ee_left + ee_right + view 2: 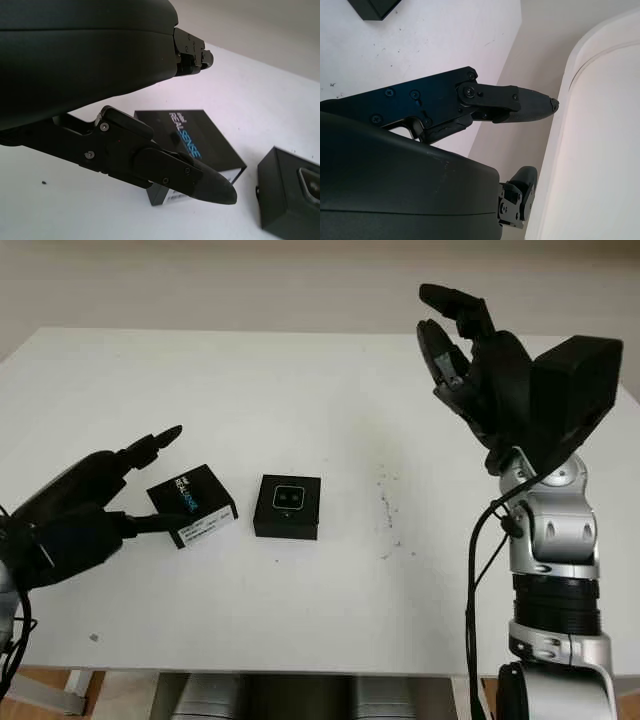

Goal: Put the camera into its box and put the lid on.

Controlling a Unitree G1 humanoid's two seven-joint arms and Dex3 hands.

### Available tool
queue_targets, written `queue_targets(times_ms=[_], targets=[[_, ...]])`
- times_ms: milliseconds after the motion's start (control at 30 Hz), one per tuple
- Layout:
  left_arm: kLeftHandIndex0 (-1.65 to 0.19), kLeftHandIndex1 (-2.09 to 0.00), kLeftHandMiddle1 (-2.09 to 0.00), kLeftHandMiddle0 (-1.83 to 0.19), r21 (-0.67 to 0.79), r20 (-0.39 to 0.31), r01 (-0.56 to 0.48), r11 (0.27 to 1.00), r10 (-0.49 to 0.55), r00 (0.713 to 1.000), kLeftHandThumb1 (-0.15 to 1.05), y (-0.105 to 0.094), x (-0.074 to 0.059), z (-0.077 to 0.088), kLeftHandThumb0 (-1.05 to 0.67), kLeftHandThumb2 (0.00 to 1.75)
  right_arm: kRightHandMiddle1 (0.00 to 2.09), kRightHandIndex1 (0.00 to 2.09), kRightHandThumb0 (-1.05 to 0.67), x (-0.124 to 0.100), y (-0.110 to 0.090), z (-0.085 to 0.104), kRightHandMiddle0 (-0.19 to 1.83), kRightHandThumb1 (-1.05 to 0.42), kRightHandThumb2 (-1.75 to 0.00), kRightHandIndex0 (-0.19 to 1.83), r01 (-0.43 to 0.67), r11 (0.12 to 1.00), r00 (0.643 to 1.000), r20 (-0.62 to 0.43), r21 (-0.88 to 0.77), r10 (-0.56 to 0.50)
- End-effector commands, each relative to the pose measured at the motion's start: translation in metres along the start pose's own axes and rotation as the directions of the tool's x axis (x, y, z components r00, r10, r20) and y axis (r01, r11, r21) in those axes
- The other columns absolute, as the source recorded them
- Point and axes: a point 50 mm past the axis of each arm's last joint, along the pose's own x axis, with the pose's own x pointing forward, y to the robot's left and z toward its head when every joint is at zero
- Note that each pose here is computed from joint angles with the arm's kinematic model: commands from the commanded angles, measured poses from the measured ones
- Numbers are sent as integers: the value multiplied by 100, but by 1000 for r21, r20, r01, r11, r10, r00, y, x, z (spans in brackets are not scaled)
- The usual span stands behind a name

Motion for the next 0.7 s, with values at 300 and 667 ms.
queue_targets(times_ms=[300, 667], targets=[[15, -2, -1, 18, 64, -4, -32, 997, 32, 999, 91, -37, 4, 2, -78, 5, 98, 5, -62, 0, -2, 4, -19, -105, -54, 10, 13, 1000, 1000, 10, -7, -13], [12, -6, -2, 19, 127, 15, -82, 989, 81, 997, 87, -50, 4, 5, -73, 4, 101, 6, -60, -1, -1, 3, -19, -105, -52, 12, 25, 1000, 1000, 5, -1, -25]])
